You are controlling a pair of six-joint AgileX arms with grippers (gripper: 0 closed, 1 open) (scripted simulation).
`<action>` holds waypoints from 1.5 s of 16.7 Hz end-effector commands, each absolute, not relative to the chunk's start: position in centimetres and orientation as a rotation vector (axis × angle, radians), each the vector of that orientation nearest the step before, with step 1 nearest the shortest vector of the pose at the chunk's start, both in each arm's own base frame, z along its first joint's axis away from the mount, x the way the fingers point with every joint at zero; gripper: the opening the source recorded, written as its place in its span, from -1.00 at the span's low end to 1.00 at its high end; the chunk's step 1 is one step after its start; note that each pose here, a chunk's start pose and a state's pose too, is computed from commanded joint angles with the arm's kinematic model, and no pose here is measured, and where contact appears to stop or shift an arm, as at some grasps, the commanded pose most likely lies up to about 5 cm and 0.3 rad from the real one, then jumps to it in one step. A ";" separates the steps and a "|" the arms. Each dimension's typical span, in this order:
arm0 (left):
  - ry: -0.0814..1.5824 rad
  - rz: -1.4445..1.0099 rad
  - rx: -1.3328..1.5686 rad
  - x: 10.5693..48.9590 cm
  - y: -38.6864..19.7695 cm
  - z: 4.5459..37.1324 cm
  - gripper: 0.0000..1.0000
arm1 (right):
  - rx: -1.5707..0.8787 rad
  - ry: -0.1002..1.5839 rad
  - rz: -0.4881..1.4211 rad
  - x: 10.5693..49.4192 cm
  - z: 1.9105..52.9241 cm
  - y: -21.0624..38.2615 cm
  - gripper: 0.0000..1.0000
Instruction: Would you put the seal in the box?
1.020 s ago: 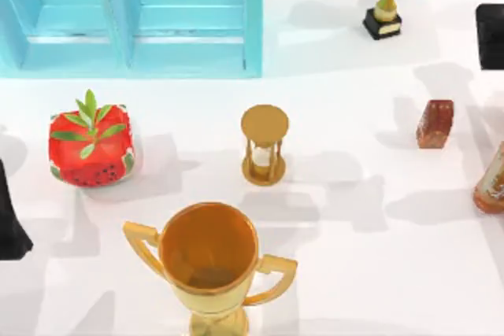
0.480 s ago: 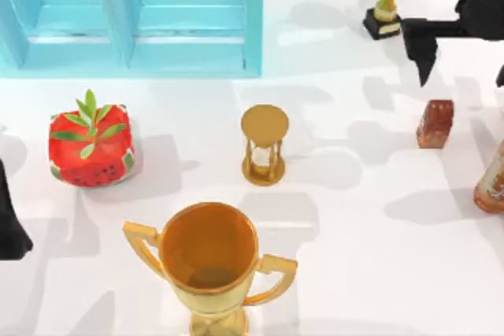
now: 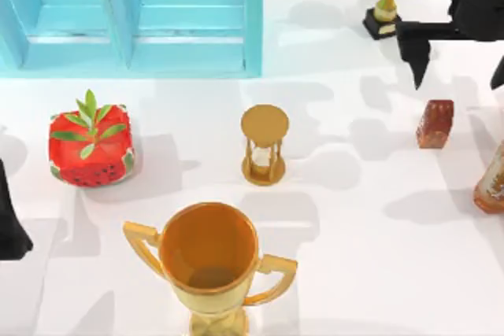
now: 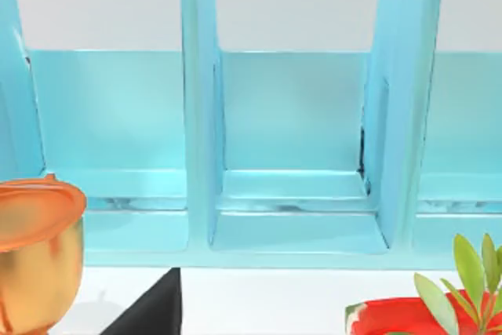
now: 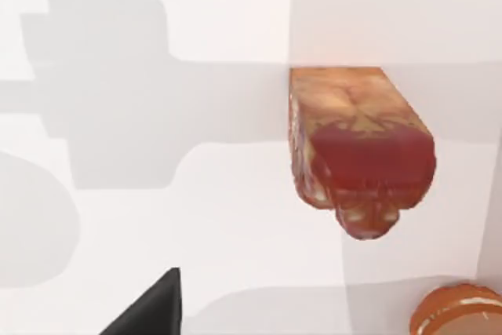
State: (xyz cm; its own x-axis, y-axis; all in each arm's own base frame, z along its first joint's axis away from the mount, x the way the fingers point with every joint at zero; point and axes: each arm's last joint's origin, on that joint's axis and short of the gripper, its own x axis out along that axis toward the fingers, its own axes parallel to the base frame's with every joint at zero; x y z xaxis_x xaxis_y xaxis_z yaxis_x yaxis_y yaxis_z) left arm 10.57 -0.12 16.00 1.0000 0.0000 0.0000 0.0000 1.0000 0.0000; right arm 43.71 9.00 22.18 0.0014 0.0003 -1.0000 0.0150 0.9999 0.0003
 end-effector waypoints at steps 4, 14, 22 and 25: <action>0.000 0.000 0.000 10.6 -0.1 16.0 1.00 | 0.008 1.573 -0.008 43.9 20.2 9.2 1.00; 0.000 0.000 0.000 10.6 -0.1 16.0 1.00 | 0.008 1.571 -0.008 43.7 12.2 9.3 1.00; 0.000 0.000 0.000 10.6 -0.1 16.0 1.00 | 0.008 1.571 -0.008 43.7 12.2 9.3 0.25; 0.000 0.000 0.000 10.6 -0.1 16.0 1.00 | 0.008 1.571 -0.008 43.7 12.2 9.3 -0.21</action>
State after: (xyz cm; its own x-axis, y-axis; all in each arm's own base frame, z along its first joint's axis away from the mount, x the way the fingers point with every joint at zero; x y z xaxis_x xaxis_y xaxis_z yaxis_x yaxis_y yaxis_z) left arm 10.57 -0.12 16.00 1.0000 0.0000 0.0000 0.0000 1.0000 0.0000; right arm 43.68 9.26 12.17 0.0001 0.0000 -1.0000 0.0100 0.9999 0.0000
